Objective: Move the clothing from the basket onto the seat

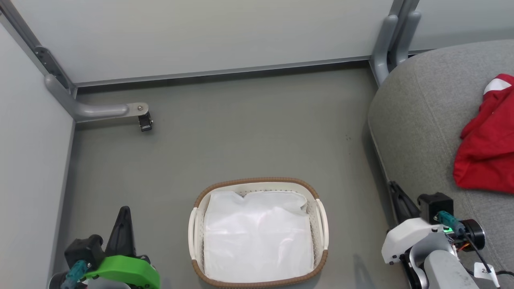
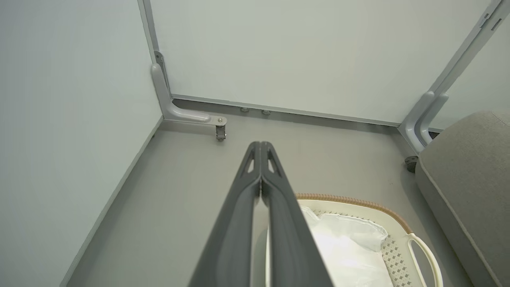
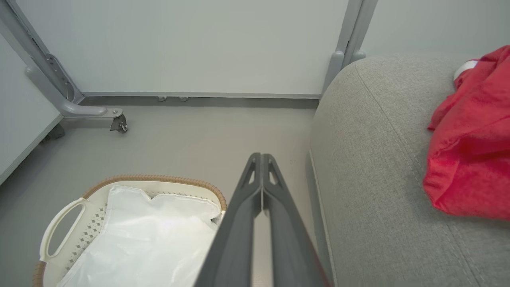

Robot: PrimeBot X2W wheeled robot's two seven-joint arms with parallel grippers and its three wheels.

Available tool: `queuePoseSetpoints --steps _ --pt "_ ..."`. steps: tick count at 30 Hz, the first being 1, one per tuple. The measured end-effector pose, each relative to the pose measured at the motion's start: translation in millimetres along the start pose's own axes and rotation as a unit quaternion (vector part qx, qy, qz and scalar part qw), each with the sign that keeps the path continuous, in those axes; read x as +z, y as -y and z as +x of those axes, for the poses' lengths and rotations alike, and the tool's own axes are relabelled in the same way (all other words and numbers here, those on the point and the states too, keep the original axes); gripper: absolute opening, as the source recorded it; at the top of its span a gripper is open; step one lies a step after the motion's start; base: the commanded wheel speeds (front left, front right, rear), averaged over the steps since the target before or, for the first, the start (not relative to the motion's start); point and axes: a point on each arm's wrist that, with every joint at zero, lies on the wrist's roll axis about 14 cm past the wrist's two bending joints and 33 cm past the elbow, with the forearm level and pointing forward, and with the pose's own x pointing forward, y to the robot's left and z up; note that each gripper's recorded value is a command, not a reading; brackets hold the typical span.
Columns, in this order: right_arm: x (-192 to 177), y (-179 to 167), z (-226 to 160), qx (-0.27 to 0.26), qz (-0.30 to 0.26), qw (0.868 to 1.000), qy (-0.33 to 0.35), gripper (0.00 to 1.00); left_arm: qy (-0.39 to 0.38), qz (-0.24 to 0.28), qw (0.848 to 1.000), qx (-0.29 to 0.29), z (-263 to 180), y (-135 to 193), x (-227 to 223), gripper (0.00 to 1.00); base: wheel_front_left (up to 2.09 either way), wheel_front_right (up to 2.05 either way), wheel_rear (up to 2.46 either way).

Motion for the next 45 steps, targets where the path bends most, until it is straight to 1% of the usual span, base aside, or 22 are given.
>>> queuePoseSetpoints --steps 10,20,34,45 --pt "8 10 -1 -0.027 0.101 0.994 0.009 0.0 0.0 -0.088 0.996 0.019 0 -5 4 0.0 0.0 0.0 0.0" --pt "14 16 -5 -0.043 0.194 0.98 0.019 0.0 0.003 -0.17 0.985 0.033 0 -10 9 0.0 0.0 0.0 0.0" --pt "21 24 -10 -0.055 0.304 0.951 0.031 0.0 0.01 -0.268 0.962 0.038 1 -13 17 0.0 0.0 0.0 0.0" --pt "25 28 -15 -0.057 0.377 0.924 0.039 0.0 0.015 -0.336 0.941 0.037 2 -12 23 0.0 0.0 0.0 0.0"
